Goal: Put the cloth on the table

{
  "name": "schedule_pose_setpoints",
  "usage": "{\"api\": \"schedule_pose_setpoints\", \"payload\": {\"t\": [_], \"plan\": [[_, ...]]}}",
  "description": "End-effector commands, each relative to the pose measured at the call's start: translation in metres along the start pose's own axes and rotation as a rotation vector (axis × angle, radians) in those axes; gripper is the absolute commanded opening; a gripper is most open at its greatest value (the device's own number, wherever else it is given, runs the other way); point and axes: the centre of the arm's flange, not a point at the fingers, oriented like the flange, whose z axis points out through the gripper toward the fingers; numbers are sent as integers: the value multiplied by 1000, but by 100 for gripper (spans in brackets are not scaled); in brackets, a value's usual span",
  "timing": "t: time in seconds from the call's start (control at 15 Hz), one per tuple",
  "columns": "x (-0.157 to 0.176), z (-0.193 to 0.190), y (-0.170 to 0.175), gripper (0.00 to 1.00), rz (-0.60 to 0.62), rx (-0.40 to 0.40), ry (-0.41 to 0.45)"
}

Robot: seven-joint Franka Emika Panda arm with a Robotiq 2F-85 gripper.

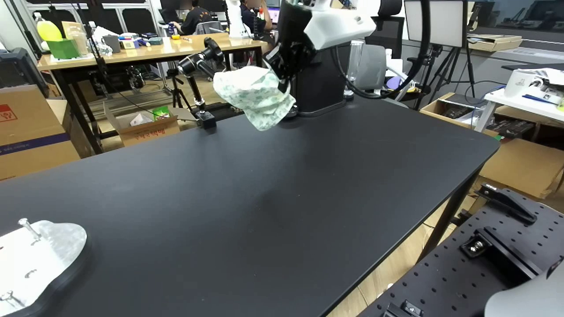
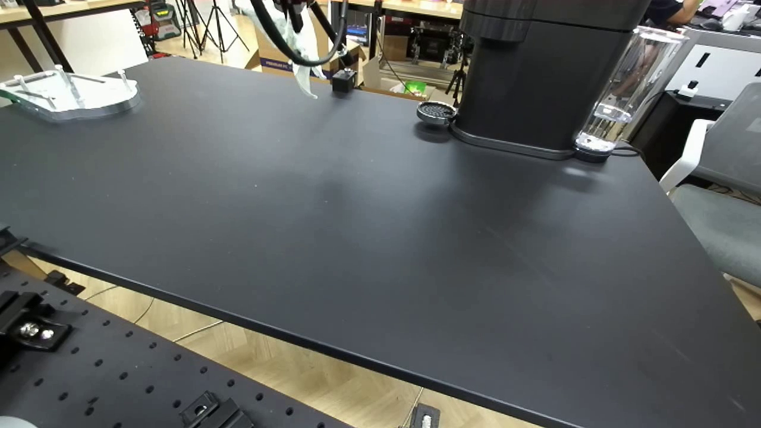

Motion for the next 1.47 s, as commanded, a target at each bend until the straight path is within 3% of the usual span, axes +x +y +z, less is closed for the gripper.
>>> {"api": "schedule_pose_setpoints", "payload": {"t": [0.0,0.27,0.73,1.4], "plan": [[-22,-42,24,1,66,-34,-114],[-48,-52,48,1,113,-62,-219],[-77,-17,72,1,174,-61,-307],[-106,11,102,1,274,-107,-376]]}}
